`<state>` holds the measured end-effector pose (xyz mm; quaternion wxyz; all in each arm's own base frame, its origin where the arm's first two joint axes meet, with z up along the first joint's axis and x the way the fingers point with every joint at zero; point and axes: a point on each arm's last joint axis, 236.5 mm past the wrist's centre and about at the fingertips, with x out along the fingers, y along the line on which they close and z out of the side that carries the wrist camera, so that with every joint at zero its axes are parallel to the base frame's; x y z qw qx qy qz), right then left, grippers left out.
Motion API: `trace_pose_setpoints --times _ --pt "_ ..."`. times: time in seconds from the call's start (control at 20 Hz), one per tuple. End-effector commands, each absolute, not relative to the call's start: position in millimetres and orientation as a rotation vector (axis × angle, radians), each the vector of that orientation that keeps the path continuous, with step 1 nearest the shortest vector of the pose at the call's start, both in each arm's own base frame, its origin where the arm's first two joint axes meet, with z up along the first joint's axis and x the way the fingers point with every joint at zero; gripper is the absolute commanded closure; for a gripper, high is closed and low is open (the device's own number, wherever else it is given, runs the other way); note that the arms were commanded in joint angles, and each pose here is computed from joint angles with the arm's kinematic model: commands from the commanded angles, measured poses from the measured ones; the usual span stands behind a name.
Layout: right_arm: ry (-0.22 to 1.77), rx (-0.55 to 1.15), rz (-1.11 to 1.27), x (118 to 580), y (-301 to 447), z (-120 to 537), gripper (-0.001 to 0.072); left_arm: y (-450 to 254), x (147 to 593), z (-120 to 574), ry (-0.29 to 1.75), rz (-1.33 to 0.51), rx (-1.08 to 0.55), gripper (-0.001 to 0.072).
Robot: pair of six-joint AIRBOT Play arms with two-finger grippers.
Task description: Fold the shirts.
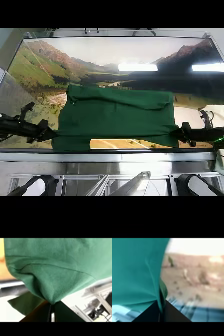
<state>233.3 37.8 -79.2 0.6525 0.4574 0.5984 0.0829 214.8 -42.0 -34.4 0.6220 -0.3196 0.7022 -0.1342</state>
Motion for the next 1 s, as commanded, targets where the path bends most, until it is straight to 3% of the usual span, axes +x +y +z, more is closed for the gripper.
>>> trace_pose_setpoints --times 0.0,0.2,0.5,0.75,0.95 --pt "1.299 1.112 0.255 239.4 45.3 -55.4 0.0691 -43.1 212.3 -9.6 1.551 -0.352 -0.781 0.0674" --pt "1.064 1.151 0.435 282.0 63.0 -5.4 0.0691 -70.8 259.8 42.8 1.287 -0.537 -0.851 0.0674" --pt "0.936 0.985 0.362 364.1 45.6 6.2 0.0691 -86.0 346.7 38.3 1.310 -0.630 -0.748 0.0674" --pt "0.966 0.976 0.288 415.2 21.1 -38.4 0.0691 -89.6 436.1 0.0 1.329 -0.663 -0.707 0.0674" --pt "1.041 0.972 0.313 421.8 23.9 -85.3 0.0691 -89.0 472.2 -42.3 1.374 -0.669 -0.730 0.0670"
